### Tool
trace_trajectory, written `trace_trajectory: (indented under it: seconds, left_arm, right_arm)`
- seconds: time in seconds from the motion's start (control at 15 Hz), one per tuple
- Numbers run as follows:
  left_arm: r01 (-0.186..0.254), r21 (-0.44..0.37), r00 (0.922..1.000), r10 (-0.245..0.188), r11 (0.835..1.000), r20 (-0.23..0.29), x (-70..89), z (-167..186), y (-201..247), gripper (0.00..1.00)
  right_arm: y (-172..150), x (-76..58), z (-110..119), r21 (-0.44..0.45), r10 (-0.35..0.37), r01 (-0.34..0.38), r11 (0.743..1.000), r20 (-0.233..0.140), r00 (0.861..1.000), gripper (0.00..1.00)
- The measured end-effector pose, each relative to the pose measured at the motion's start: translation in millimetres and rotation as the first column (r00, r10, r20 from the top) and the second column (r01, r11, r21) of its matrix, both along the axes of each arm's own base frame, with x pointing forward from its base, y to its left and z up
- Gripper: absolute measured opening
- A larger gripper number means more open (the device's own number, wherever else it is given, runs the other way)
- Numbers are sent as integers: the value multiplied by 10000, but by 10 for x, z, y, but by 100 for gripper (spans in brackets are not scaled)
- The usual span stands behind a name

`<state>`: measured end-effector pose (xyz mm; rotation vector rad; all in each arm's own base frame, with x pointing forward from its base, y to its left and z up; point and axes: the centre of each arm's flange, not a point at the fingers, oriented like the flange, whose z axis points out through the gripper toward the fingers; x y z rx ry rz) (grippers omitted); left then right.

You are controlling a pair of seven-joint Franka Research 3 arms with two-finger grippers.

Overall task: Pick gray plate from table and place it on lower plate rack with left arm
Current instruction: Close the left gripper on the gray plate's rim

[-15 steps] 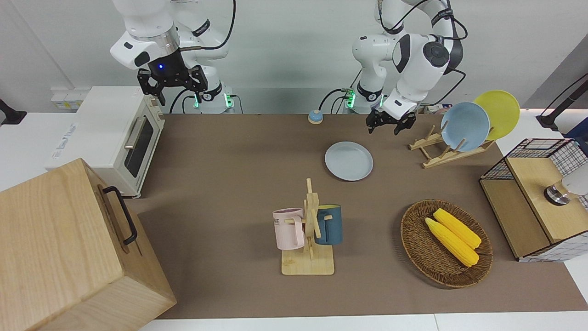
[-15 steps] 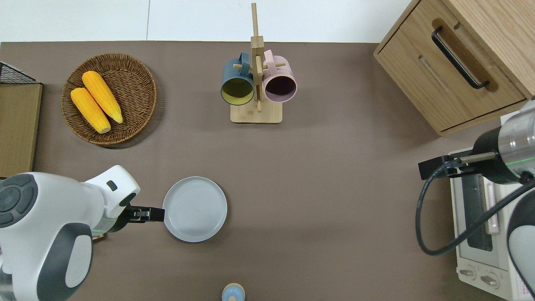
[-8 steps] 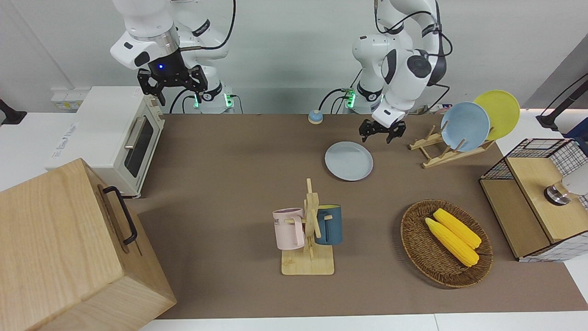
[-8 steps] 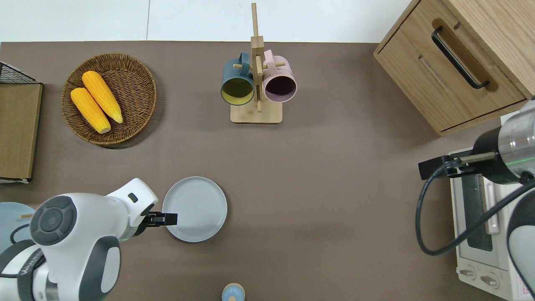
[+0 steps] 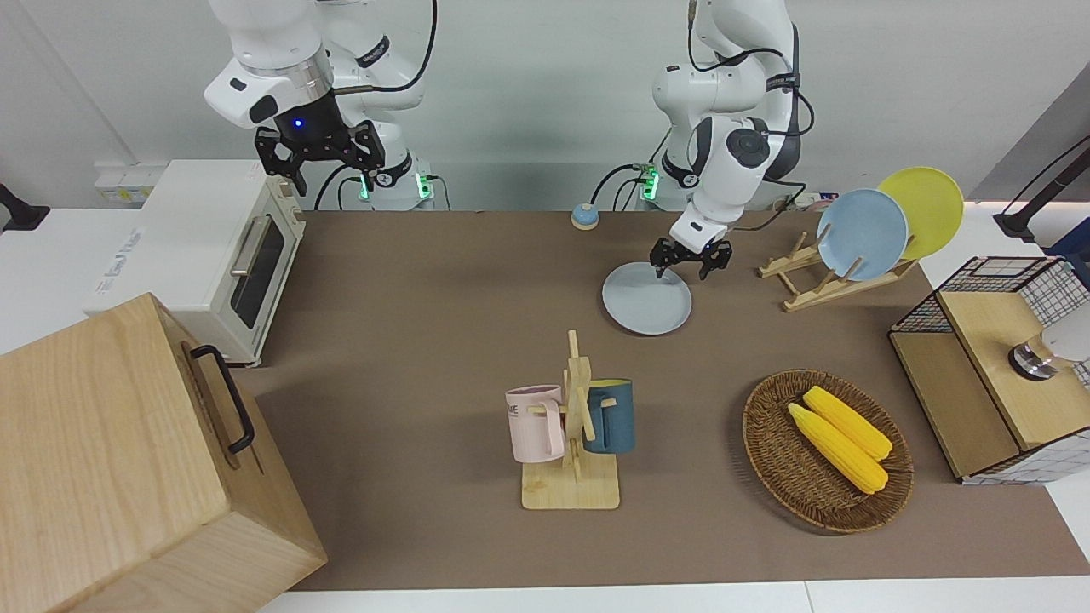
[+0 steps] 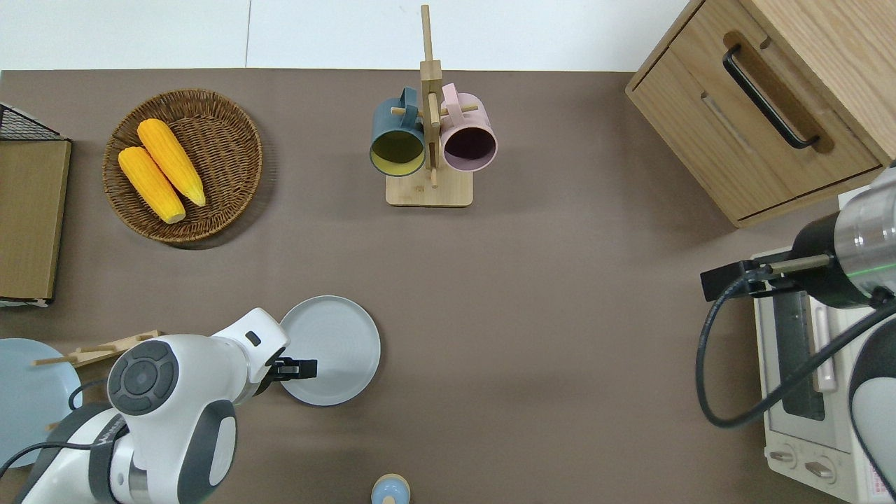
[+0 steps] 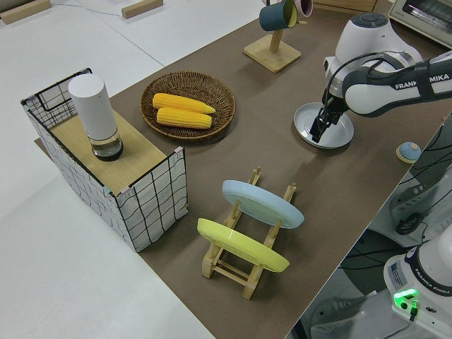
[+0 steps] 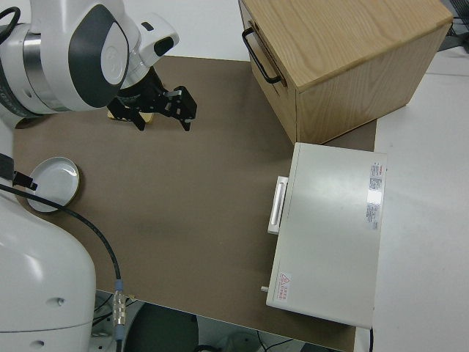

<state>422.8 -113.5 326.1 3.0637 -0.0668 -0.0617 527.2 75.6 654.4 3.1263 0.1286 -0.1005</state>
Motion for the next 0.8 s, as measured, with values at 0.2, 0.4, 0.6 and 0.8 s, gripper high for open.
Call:
trace_trajectory:
  seconds: [0.2, 0.4, 0.6, 0.8]
  left_arm:
    - [-31, -31, 10000, 31, 10000, -56, 23, -127, -1, 100]
    - [-86, -62, 10000, 86, 9999, 27, 48, -185, -2, 100]
    - [-119, -81, 9999, 119, 9999, 29, 61, -251, -2, 100]
    - [-144, -81, 9999, 144, 9999, 2, 52, -308, 6, 100]
  right_arm:
    - [0, 0, 0, 0, 0, 0, 10000, 0, 10000, 99]
    - [0, 0, 0, 0, 0, 0, 10000, 0, 10000, 99]
    - [0, 0, 0, 0, 0, 0, 10000, 0, 10000, 99]
    - [0, 0, 0, 0, 0, 0, 10000, 0, 10000, 99]
